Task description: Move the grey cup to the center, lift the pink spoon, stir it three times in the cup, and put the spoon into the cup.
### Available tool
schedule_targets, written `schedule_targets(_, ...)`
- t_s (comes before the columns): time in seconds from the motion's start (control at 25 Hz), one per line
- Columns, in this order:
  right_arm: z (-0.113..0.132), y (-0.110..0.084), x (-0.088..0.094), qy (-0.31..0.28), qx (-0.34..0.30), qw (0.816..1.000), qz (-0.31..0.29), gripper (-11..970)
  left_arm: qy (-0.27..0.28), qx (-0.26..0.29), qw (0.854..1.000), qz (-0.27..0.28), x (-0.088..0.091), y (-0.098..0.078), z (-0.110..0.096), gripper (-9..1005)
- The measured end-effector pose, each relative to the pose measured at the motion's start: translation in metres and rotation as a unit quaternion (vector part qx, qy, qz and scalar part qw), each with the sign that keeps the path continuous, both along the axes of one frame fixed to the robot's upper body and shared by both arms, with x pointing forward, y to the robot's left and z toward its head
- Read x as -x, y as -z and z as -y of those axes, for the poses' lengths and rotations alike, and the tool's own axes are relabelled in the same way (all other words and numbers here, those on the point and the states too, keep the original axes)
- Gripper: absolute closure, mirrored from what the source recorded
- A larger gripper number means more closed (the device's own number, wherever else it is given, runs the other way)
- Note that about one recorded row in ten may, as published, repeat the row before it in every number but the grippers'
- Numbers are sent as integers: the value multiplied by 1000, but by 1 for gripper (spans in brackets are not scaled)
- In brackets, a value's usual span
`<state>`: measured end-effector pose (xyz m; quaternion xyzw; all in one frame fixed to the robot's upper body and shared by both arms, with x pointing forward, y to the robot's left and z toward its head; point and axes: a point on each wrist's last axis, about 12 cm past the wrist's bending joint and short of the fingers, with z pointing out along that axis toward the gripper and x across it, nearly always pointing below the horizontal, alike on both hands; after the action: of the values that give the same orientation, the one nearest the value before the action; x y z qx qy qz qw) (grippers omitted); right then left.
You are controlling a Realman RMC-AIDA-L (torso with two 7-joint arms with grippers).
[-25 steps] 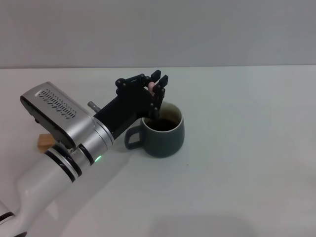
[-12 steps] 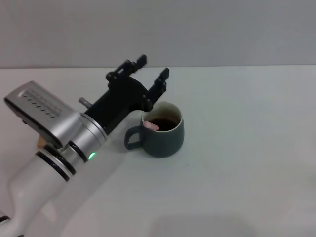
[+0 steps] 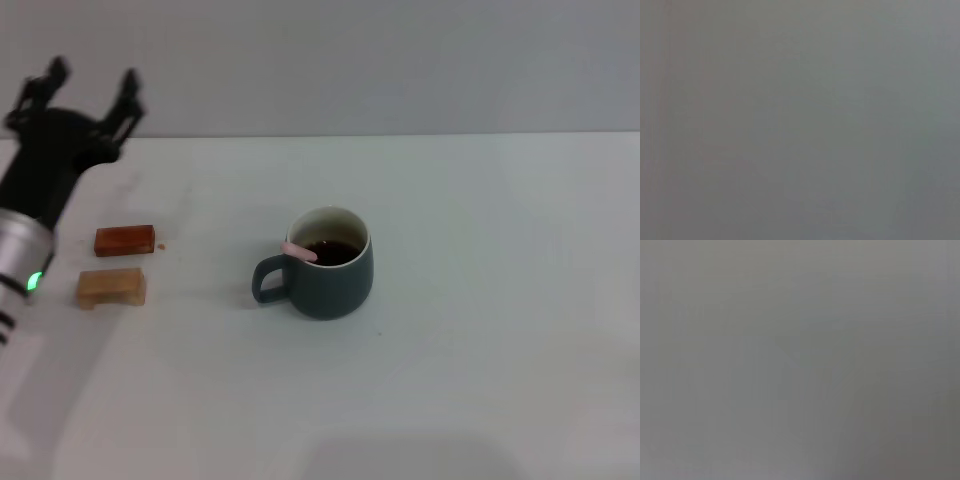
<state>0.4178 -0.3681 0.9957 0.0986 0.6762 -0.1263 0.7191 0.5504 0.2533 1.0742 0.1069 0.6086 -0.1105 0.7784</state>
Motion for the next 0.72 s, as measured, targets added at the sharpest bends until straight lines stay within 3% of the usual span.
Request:
schedule_targets(0.04,0,0,0,0,0,1000,0,959,0,0,1000,0,0,0,0,207)
schedule_targets(0.08,1,-2,4,4,4,1000,12,959,-78,1,996,-34,10,18,-41,178)
schedule_targets(0.12,1,-2,4,4,4,1000,12,959,-78,1,996,-34,10,18,-41,180)
schedule_targets(0.28,2,-8,13,10,10,999,42,960,-131,40,987,-88,30,43,-72,183)
schedule_targets(0.72,0,-11,17,9,9,998,58,960,-141,43,985,-92,42,50,-77,183)
